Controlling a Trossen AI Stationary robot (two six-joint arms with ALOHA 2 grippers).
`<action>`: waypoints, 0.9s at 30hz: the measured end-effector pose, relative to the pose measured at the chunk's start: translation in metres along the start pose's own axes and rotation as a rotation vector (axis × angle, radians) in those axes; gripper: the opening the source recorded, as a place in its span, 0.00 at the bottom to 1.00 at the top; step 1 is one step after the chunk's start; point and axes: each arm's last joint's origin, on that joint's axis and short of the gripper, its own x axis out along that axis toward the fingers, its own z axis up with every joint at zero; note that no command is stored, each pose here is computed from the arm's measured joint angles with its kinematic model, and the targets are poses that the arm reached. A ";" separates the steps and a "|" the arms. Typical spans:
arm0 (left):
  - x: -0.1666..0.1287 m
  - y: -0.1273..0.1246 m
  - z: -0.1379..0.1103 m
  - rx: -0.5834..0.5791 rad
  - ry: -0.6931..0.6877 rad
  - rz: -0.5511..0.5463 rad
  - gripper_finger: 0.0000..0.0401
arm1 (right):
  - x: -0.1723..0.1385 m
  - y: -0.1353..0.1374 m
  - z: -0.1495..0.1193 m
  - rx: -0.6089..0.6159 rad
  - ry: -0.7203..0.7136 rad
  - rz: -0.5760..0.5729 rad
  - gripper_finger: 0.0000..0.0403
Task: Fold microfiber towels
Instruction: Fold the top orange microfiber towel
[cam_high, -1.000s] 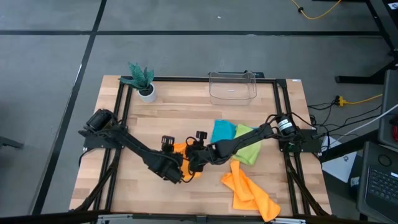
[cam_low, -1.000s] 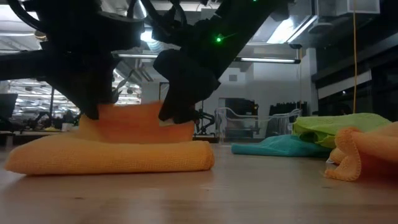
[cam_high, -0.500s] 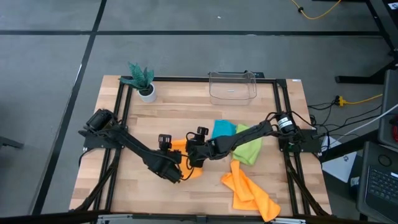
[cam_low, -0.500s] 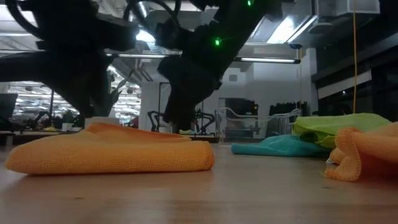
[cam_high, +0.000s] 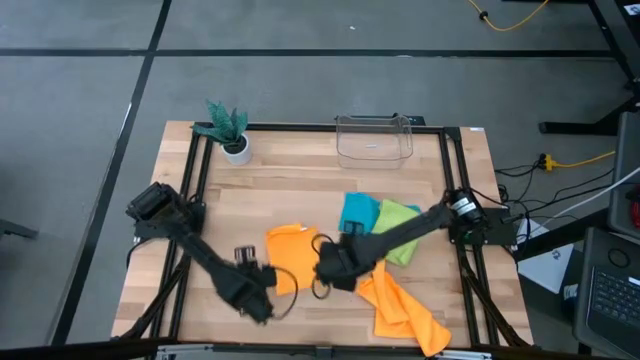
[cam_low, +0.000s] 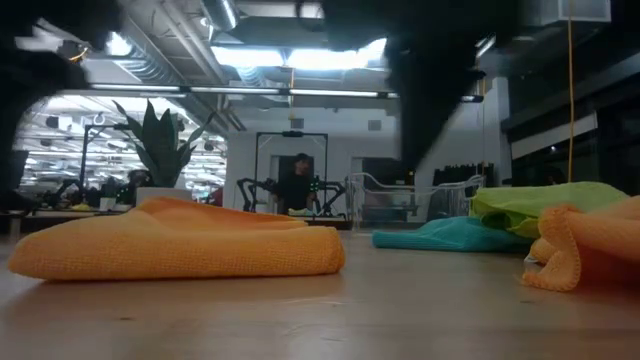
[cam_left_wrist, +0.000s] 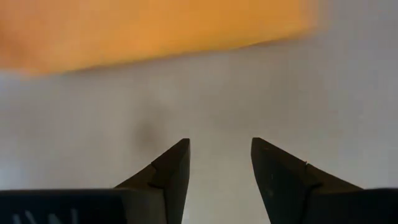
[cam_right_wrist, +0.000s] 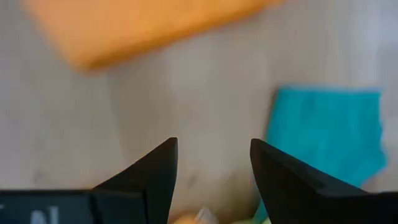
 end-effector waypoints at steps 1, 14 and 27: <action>-0.002 -0.010 -0.003 0.003 -0.043 -0.051 0.41 | -0.001 0.007 -0.005 -0.006 -0.002 0.007 0.51; 0.016 -0.045 0.005 0.150 -0.383 -0.041 0.41 | 0.027 0.063 -0.011 -0.407 -0.433 0.166 0.51; 0.029 -0.034 0.022 0.108 -0.338 -0.016 0.41 | 0.075 0.037 -0.010 -0.320 -0.452 0.246 0.51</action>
